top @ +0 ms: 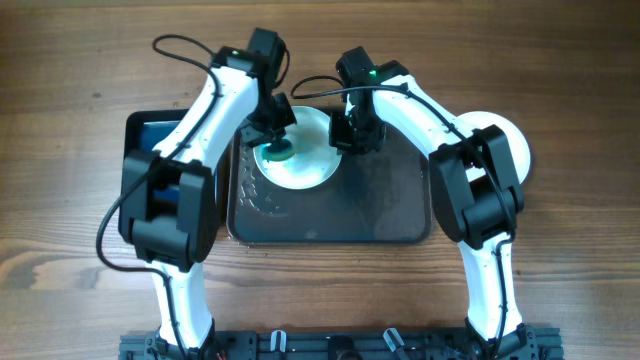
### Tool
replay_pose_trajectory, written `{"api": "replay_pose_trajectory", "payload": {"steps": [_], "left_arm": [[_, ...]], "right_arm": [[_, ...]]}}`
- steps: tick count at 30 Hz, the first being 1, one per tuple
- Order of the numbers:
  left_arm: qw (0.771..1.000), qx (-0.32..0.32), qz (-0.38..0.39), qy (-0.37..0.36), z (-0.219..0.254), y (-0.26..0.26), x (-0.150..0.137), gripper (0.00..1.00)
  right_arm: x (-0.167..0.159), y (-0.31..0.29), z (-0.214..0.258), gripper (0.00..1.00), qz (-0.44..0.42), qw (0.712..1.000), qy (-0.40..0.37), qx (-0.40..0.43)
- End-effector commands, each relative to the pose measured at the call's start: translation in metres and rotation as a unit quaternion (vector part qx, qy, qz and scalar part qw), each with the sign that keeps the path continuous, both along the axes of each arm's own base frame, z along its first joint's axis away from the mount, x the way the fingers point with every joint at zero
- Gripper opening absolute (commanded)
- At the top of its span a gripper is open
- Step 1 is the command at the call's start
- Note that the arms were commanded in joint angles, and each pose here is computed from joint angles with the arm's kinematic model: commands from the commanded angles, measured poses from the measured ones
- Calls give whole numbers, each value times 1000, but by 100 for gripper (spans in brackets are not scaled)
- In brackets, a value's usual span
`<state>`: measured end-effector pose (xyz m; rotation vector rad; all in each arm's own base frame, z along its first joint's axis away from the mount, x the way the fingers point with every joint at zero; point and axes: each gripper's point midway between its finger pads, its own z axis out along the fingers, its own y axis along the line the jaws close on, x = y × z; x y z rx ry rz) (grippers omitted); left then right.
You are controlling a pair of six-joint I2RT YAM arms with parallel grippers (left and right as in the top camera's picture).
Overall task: Clean dirty plates on tray and stack at the side
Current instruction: 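Scrub the third plate again with the sponge, right gripper holding the rim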
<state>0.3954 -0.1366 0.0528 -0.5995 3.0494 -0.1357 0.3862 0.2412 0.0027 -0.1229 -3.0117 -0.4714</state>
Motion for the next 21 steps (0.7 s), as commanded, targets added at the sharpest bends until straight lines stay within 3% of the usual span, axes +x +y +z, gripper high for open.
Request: {"api": "replay_pose_trajectory", "payload": {"steps": [1, 6, 9, 11, 12, 13, 15, 16, 19, 21], "left_arm": [[997, 47, 54, 17, -37, 15, -15, 4], [998, 42, 51, 13, -76, 16, -28, 4], [997, 52, 37, 42, -97, 17, -57, 4], [998, 40, -14, 54, -101, 9, -68, 4], [996, 8, -75, 56, -101, -4, -70, 4], [988, -38, -140, 55, -99, -22, -74, 4], [926, -209, -313, 40, -79, -78, -95, 4], [911, -236, -335, 34, -74, -86, -99, 4], [887, -258, -384, 15, -70, -90, -101, 4], [898, -219, -381, 5, -77, -80, -90, 4]], "right_arm": [[-8, -12, -23, 4, 12, 1000, 14, -20], [-7, -12, -23, 4, 12, 1000, 12, -19], [-7, -12, -23, 4, 14, 1000, 12, -19], [-6, -11, -23, 4, 14, 1000, 10, -18], [-6, -11, -23, 4, 13, 1000, 10, -18], [-6, -11, -23, 4, 13, 1000, 10, -18], [-6, -11, -23, 4, 13, 1000, 10, -18], [-6, -11, -23, 4, 14, 1000, 10, -18], [-6, -11, -23, 4, 16, 1000, 9, -18], [-6, -11, -23, 4, 16, 1000, 10, -18]]}}
